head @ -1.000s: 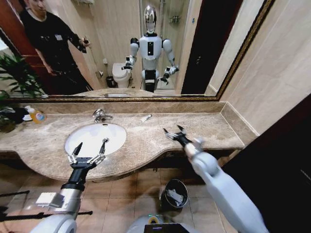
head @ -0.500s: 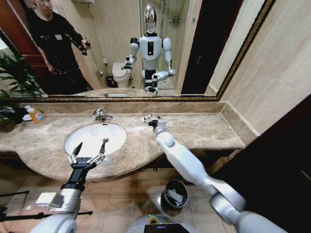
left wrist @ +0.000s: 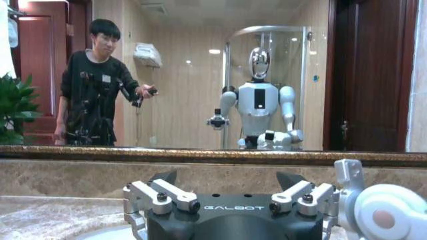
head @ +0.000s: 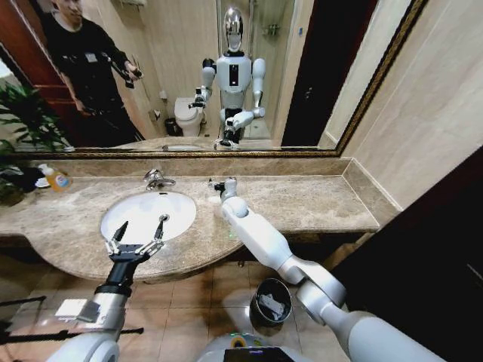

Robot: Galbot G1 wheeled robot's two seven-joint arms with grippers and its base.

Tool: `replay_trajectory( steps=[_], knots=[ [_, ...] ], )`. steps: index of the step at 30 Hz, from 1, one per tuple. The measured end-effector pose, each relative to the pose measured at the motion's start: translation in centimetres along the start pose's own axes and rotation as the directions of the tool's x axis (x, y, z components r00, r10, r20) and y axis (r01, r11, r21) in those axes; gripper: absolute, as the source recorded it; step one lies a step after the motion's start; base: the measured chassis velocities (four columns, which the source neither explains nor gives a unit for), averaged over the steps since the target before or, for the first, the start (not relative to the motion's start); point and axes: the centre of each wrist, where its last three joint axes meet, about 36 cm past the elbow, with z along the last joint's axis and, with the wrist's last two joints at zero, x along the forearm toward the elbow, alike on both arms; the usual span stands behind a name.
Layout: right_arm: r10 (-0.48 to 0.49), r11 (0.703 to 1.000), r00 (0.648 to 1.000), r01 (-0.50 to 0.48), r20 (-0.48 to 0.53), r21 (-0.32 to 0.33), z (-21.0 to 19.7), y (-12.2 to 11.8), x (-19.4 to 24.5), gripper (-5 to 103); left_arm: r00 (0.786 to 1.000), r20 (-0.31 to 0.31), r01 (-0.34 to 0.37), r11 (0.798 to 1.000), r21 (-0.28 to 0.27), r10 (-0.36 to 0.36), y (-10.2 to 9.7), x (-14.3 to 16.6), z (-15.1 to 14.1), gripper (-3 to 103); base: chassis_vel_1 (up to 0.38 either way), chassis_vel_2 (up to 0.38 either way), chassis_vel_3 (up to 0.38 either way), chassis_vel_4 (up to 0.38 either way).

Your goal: Pick up the trash from the sink and place it in the trash bin.

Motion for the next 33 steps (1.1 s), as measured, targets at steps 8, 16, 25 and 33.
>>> replay_trajectory(
  steps=[8, 16, 25, 33],
  knots=[
    [0.125, 0.991, 0.992, -0.125, 0.01, 0.038, -0.1, -3.2, -3.1, 100, 1.0, 0.0, 0.0, 1.0, 0.0, 0.0, 0.0, 0.0, 0.0, 100, 0.0, 0.0, 0.0, 0.0],
    [0.155, 0.988, 0.988, -0.155, -0.011, 0.016, -0.3, -4.5, -4.5, 100, 1.0, 0.0, 0.0, 1.0, 0.0, 0.0, 0.0, 0.0, 0.0, 100, 0.0, 0.0, 0.0, 0.0],
    [0.085, 0.995, 0.996, -0.084, -0.008, 0.049, 0.1, -6.4, -5.7, 100, 1.0, 0.0, 0.0, 1.0, 0.0, 0.0, 0.0, 0.0, 0.0, 100, 0.0, 0.0, 0.0, 0.0],
    [-0.004, 0.999, 1.0, 0.005, -0.02, 0.053, -0.6, -7.1, -6.2, 100, 1.0, 0.0, 0.0, 1.0, 0.0, 0.0, 0.0, 0.0, 0.0, 100, 0.0, 0.0, 0.0, 0.0]
  ],
)
